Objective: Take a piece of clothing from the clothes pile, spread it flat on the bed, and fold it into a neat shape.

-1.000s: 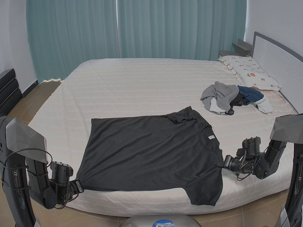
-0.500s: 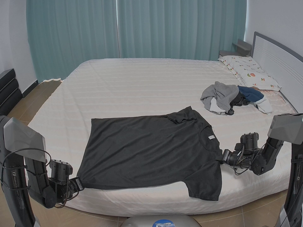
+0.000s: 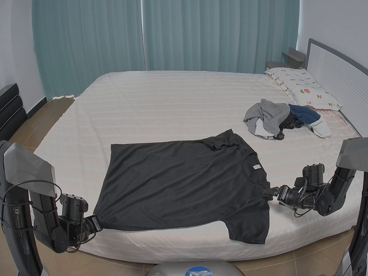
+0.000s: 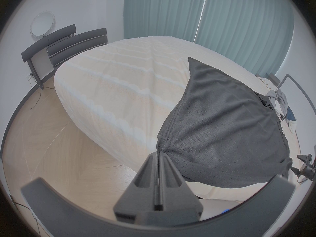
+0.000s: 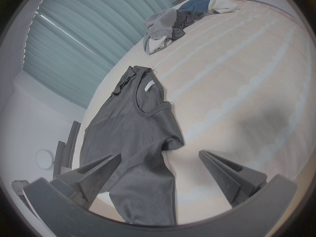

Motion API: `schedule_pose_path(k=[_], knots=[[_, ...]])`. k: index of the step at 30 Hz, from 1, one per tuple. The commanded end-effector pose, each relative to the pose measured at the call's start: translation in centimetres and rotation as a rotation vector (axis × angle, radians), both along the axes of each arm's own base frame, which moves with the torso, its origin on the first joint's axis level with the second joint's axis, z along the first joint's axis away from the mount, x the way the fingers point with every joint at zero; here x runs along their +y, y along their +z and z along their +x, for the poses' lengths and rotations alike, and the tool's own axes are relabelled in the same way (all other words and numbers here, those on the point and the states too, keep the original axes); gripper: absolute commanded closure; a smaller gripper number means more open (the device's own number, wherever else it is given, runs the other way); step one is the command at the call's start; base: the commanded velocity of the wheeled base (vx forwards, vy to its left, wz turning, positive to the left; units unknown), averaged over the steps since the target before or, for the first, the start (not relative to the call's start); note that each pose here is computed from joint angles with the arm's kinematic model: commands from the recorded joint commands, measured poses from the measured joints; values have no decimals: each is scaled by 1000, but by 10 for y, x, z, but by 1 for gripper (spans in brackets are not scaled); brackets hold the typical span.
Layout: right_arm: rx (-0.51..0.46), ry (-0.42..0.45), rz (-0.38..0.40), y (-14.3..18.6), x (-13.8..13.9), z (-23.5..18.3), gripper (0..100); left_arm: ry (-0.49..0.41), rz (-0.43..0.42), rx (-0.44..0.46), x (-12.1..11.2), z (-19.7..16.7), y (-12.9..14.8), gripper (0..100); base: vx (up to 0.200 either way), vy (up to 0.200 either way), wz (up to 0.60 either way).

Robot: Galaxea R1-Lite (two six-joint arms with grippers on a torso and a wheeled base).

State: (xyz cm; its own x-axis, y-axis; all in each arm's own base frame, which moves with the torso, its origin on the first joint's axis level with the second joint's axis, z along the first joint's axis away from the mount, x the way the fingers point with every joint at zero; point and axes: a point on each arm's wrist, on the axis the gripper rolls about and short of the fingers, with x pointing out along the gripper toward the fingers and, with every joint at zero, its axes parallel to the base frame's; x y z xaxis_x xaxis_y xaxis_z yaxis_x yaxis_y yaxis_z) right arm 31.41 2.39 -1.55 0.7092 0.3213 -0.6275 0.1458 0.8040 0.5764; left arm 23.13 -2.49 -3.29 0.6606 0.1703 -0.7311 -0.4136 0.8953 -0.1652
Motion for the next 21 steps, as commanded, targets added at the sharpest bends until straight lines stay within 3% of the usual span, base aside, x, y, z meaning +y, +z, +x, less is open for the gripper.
schedule_pose_path(k=[1,7,21], knots=[[39,93,5,7,-2,-38,0,1,0,-2,0,0,0,100,0,0,0],[51,170,23,-10,9,-53,0,1,0,0,0,-1,0,100,0,0,0],[7,201,-8,-32,27,-56,0,-1,1,3,0,-1,0,100,0,0,0]])
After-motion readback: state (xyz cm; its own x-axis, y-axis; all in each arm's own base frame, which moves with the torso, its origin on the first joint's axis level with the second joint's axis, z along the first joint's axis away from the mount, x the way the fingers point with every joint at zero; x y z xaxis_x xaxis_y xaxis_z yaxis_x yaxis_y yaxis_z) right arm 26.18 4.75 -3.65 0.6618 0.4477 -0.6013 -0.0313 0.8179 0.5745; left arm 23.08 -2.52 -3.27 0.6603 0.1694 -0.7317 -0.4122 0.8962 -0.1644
